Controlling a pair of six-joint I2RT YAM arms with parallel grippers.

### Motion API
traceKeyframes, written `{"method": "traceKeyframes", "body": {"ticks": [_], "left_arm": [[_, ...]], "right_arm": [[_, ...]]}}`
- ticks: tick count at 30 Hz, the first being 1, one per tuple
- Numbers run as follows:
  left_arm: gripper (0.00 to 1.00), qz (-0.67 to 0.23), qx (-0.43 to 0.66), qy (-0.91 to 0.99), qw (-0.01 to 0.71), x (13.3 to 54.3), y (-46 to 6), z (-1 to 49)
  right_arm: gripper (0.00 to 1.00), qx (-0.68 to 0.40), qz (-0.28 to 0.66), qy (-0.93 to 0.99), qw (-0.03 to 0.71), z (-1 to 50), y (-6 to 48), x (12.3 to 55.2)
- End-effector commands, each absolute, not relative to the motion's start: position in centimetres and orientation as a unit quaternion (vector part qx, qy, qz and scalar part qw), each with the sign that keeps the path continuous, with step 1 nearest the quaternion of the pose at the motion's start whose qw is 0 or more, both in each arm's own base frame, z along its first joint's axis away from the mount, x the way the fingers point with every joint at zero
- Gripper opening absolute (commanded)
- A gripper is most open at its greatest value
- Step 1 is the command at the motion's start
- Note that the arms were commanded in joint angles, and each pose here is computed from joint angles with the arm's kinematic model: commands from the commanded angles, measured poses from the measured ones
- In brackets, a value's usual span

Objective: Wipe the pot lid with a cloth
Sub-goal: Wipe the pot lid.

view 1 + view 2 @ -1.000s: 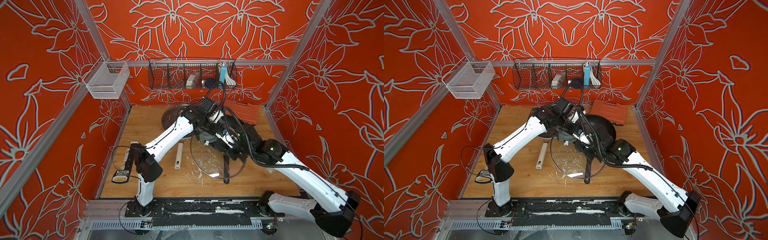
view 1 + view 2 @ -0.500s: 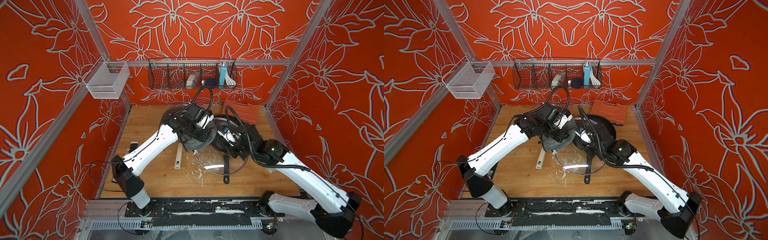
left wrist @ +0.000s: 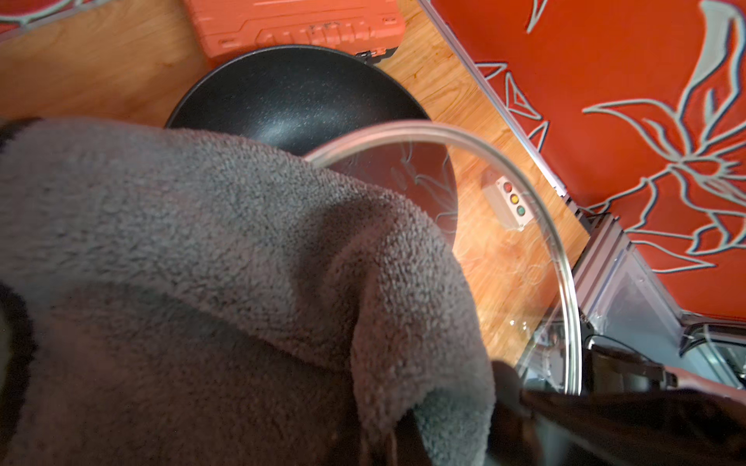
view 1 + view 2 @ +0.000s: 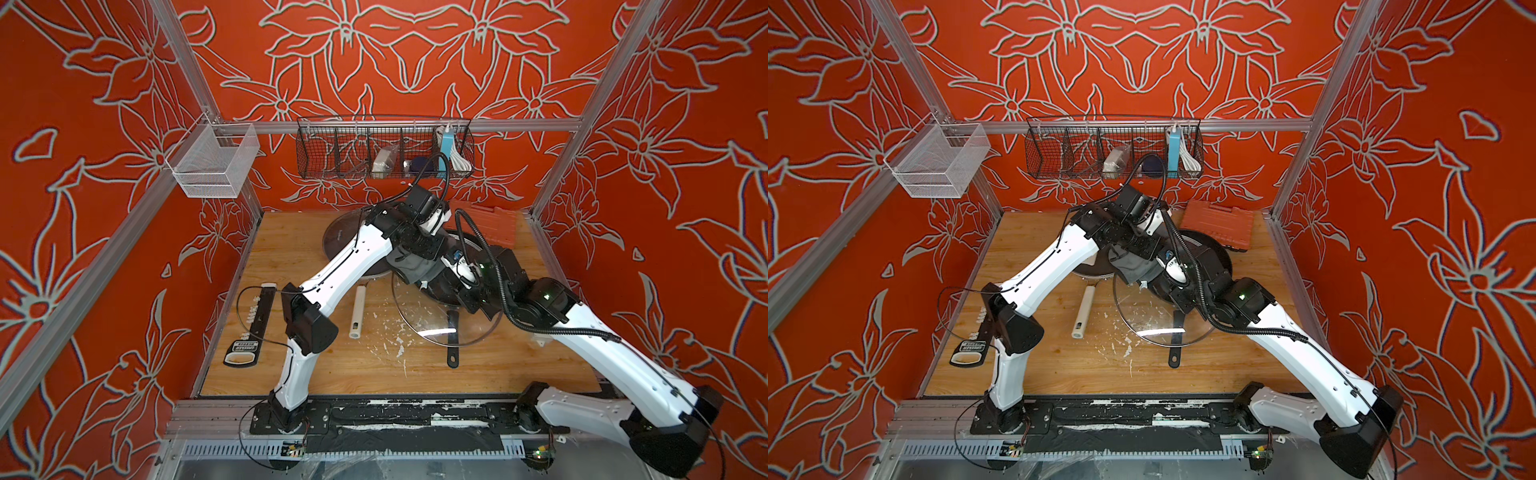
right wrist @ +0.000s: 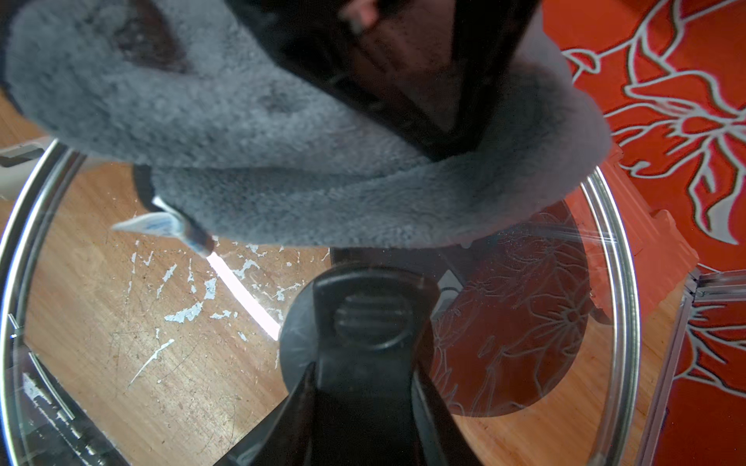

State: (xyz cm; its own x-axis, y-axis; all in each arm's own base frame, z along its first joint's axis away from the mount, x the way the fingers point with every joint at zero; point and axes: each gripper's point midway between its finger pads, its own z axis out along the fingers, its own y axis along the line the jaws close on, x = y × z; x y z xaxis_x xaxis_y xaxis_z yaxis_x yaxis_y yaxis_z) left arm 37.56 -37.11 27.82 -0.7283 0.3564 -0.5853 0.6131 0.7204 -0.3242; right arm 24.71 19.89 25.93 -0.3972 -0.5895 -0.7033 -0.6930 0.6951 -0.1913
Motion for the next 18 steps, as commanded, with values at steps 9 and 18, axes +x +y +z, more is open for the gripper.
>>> {"method": "traceKeyframes", "body": {"ticks": [9, 18], "left_arm": [[0.0, -0.301, 0.252, 0.904, 0.172, 37.5, -39.3, 23.7], [0.0, -0.268, 0.221, 0.916, 0.199, 36.5, -35.4, 24.7]], "right_arm": [[0.0, -0.355, 0.139, 0.744, 0.549, 36.3, 22.3, 25.3], [0.0, -0.296, 0.124, 0.755, 0.572, 36.9, 20.8, 26.3]]}}
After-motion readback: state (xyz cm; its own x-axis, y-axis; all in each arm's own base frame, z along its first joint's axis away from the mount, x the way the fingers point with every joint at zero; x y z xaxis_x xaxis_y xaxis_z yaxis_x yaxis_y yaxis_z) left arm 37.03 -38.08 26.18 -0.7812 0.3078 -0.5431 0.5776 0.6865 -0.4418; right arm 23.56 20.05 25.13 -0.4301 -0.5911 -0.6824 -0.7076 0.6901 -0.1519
